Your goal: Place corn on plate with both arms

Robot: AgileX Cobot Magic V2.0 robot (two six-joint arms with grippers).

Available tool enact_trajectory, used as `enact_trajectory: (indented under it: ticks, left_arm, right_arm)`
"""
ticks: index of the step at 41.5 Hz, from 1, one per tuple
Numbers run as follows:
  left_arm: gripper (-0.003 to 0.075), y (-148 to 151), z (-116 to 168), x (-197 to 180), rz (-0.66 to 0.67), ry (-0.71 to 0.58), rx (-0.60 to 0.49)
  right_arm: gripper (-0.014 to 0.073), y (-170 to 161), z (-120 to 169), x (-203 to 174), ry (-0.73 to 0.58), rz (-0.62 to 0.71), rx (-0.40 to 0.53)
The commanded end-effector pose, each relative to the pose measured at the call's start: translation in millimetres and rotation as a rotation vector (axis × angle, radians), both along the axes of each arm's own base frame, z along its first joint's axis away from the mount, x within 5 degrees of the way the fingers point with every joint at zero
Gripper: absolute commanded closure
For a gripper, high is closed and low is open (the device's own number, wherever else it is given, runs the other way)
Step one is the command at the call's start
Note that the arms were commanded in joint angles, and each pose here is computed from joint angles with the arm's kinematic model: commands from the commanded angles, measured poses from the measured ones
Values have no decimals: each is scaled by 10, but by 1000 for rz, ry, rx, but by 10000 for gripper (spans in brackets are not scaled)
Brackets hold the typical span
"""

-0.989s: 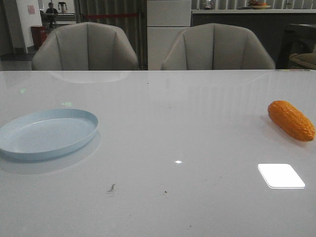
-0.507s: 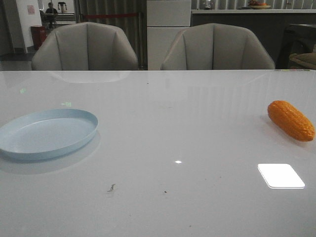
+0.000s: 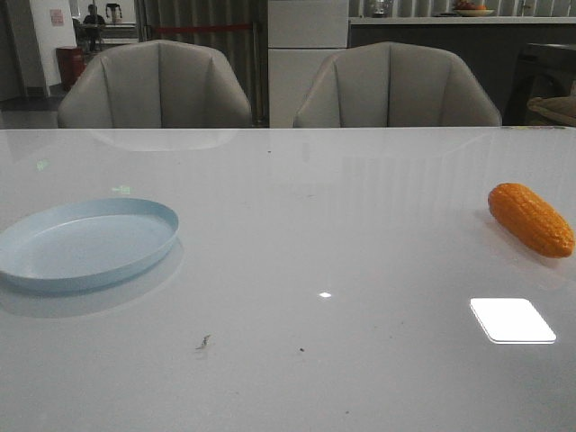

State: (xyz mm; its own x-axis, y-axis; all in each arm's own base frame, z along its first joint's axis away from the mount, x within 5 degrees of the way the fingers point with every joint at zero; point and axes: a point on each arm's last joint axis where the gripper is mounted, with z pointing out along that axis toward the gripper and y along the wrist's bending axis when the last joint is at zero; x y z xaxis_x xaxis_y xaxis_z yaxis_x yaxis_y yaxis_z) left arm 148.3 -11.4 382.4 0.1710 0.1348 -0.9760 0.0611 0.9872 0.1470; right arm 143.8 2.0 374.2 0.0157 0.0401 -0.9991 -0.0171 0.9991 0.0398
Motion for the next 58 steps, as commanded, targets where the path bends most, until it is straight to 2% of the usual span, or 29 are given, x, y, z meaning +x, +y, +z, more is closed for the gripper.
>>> enact_trajectory:
  ticks: [1,7,10,16,18,22,26,30,35,40,44,52,58]
  left_arm:
    - [624,-18,34,207,-9,3,-12]
    - [619,-25,-215,458,4,173,-3]
    - [619,-24,-326,544,12,249,-1]
    - [595,-24,-489,671,20,351,6]
    - [558,-26,-519,699,20,365,7]
    - [449,-31,-588,765,20,394,9]
    - [344,-35,-664,831,20,428,11]
    - [291,-39,-733,889,20,454,13]
    - [295,-53,-779,972,11,441,4]
    - [295,-48,-842,1011,27,487,-82]
    - [295,-43,-864,1010,46,578,-151]
    - [295,-53,-844,1191,66,765,-136]
    - [295,-70,-821,1482,83,924,-122]
  right_arm:
    - [538,-13,83,203,-43,-14,4]
    - [526,-8,-122,450,88,-10,3]
    - [466,-6,-209,545,139,-9,2]
    - [183,-5,-347,695,205,-9,1]
    - [79,-5,-384,732,223,-9,1]
    - [-15,-4,-453,796,255,-9,1]
    - [-18,-4,-519,836,284,-8,1]
    - [-18,-4,-554,856,299,-8,0]
    - [-18,-4,-553,862,294,-9,0]
    - [-18,-4,-553,862,294,-9,0]
    - [-18,-4,-553,862,295,-9,0]
    - [-18,-4,-553,862,295,-9,0]
    - [-18,-4,-553,862,295,-9,0]
